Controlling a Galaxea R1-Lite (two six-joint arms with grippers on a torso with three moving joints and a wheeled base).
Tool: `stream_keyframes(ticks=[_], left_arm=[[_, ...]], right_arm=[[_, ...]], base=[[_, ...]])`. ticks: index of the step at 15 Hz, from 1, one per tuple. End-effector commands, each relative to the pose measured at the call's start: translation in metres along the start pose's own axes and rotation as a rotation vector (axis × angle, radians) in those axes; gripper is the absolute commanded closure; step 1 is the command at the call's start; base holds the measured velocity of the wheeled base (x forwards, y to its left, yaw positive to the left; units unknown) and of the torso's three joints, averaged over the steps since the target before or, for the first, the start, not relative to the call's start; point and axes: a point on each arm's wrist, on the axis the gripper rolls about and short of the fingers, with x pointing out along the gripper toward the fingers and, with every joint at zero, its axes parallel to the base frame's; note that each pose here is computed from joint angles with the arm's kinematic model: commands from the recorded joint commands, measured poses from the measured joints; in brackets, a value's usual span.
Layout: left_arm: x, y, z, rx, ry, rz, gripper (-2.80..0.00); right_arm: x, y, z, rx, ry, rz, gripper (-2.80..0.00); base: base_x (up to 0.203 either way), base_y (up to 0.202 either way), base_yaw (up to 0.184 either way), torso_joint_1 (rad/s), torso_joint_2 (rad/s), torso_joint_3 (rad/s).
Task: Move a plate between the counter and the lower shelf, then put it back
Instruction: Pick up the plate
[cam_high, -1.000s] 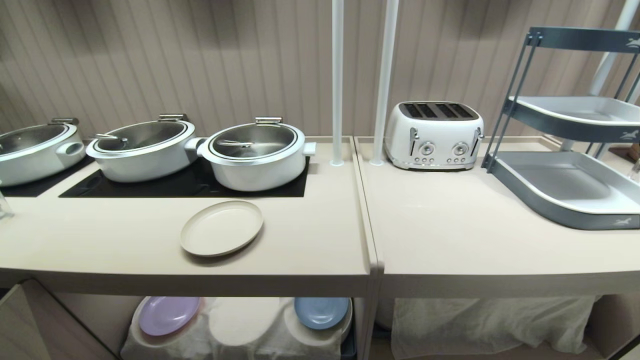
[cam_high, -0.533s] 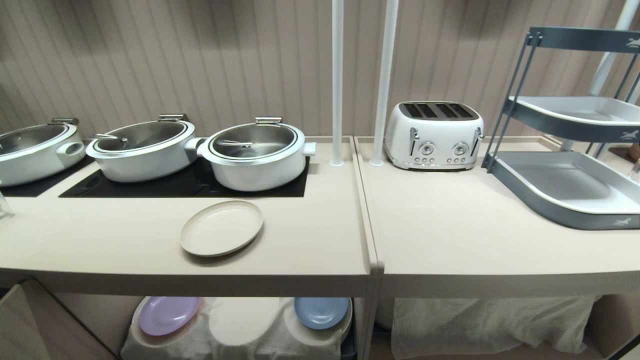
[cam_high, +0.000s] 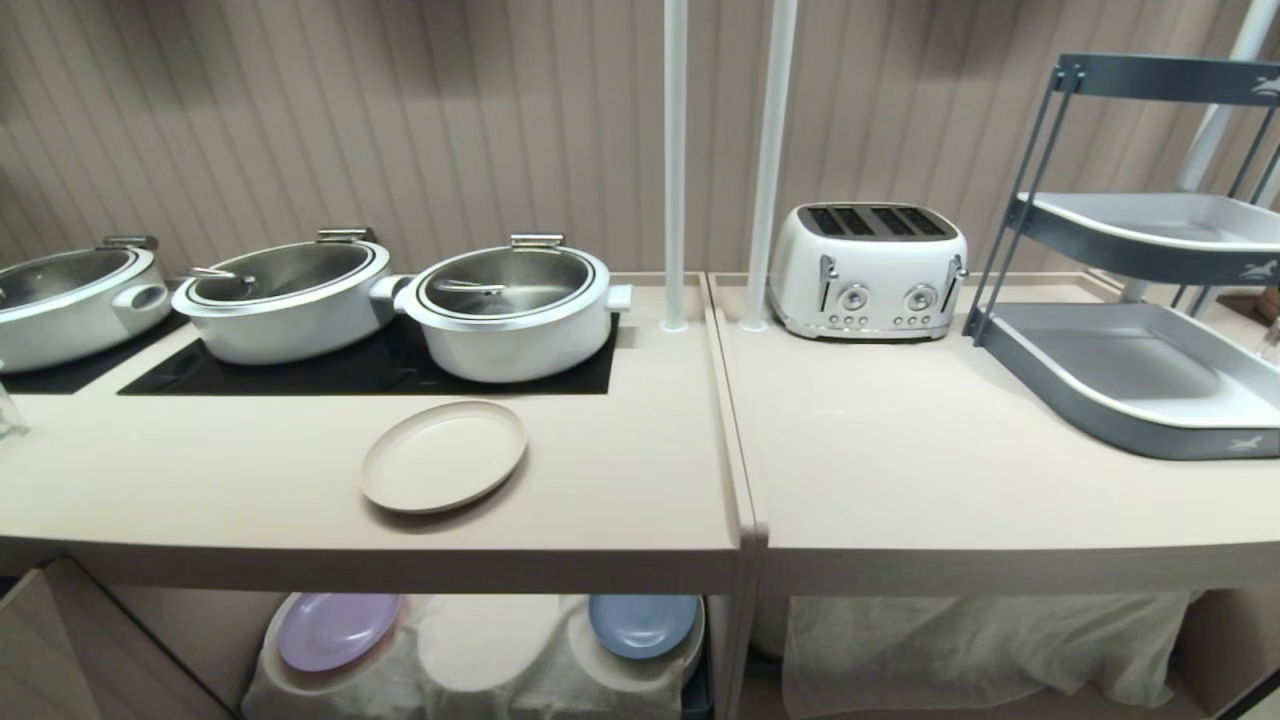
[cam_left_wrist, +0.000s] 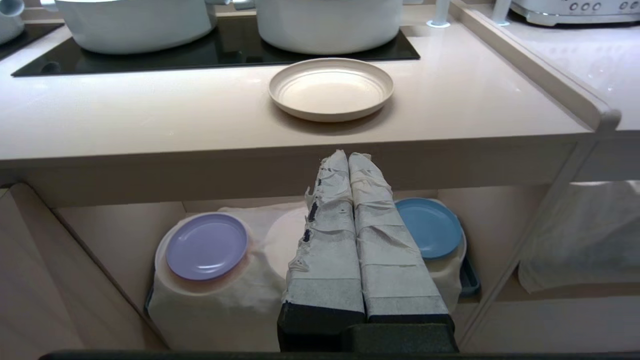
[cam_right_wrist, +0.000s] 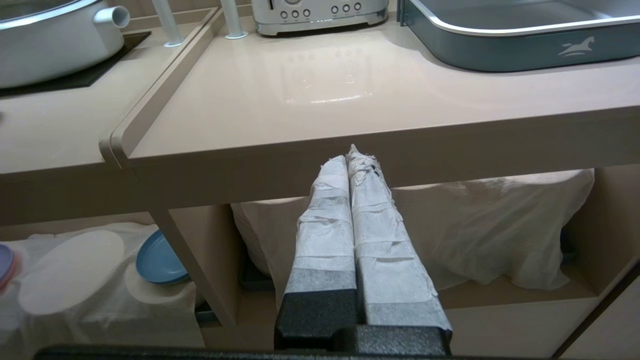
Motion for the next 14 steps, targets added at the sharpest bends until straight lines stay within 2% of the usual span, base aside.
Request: stream_keyframes(ticks=[1, 3, 6, 14], left_arm=[[-0.009, -0.001, 0.012, -0.001, 0.022, -0.011, 0.0], [-0.018, -0.001, 0.031, -0.004, 0.062, -0.026, 0.0], [-0.014, -0.001, 0.057, -0.011, 0.162, -0.022, 0.0], [0.045, 0.003, 0.12, -0.029, 0.356, -0.03, 0.0]], right_arm=[[0.0, 0.0, 0.0, 0.001, 0.001, 0.0, 0.0], [0.0, 0.0, 0.0, 0.001, 0.001, 0.0, 0.0], [0.0, 0.0, 0.0, 0.001, 0.001, 0.0, 0.0], [0.0, 0.0, 0.0, 0.001, 0.001, 0.0, 0.0]], base=[[0.0, 0.0, 0.0, 0.0, 0.0, 0.0], [0.0, 0.0, 0.0, 0.0, 0.0, 0.0], [0.0, 0.0, 0.0, 0.0, 0.0, 0.0], [0.0, 0.0, 0.0, 0.0, 0.0, 0.0]])
